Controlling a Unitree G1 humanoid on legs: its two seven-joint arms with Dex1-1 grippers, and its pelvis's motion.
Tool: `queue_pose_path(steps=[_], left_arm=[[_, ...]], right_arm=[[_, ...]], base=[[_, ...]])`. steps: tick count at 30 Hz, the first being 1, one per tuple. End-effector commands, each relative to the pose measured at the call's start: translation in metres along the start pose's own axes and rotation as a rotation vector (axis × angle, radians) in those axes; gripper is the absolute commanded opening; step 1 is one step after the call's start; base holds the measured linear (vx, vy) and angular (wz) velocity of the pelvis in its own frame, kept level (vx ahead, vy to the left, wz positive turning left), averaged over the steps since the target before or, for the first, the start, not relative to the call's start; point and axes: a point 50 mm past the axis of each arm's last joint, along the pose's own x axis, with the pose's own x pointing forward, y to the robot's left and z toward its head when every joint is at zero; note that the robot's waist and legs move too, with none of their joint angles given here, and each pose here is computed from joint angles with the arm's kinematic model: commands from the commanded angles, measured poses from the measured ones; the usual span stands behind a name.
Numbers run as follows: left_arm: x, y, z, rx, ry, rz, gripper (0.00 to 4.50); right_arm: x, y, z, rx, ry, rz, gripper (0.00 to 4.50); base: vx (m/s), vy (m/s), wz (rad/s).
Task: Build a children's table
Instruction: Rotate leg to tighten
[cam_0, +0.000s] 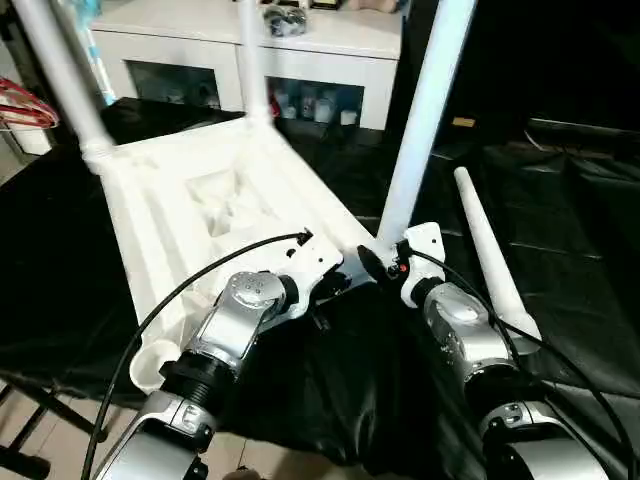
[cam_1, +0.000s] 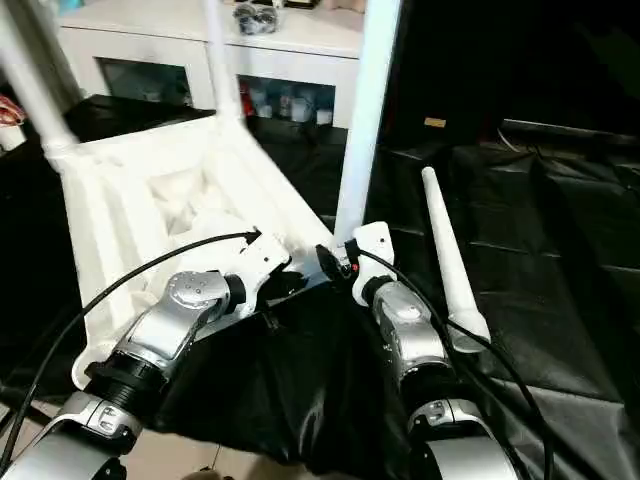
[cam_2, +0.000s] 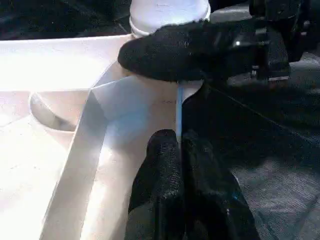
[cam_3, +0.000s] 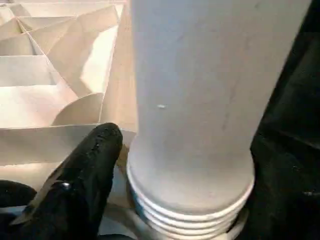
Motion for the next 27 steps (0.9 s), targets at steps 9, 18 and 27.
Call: queue_pose_path(steps=[9,18,27], left_arm=[[0.001,-0.010,0.021,-0.016,-0.191,-0.008,0.55],[-0.051,0.035,0.017,-0.033,-0.222,0.211,1.00],[-0.167,0.102,-0.021,0.015,0.030,0.720,1.00]], right_arm=[[-0.023,-0.009,0.016,-0.073,-0.095,0.108,3.97],[-0.067,-0.027,0.022,-0.109,-0.103,0.206,3.97],[-0.101,-0.011,0.025,-0.123,-0.039,0.446,3.97]], base=[[0.000,0.000,0.00],[0.000,0.000,0.00],[0.000,0.000,0.00]])
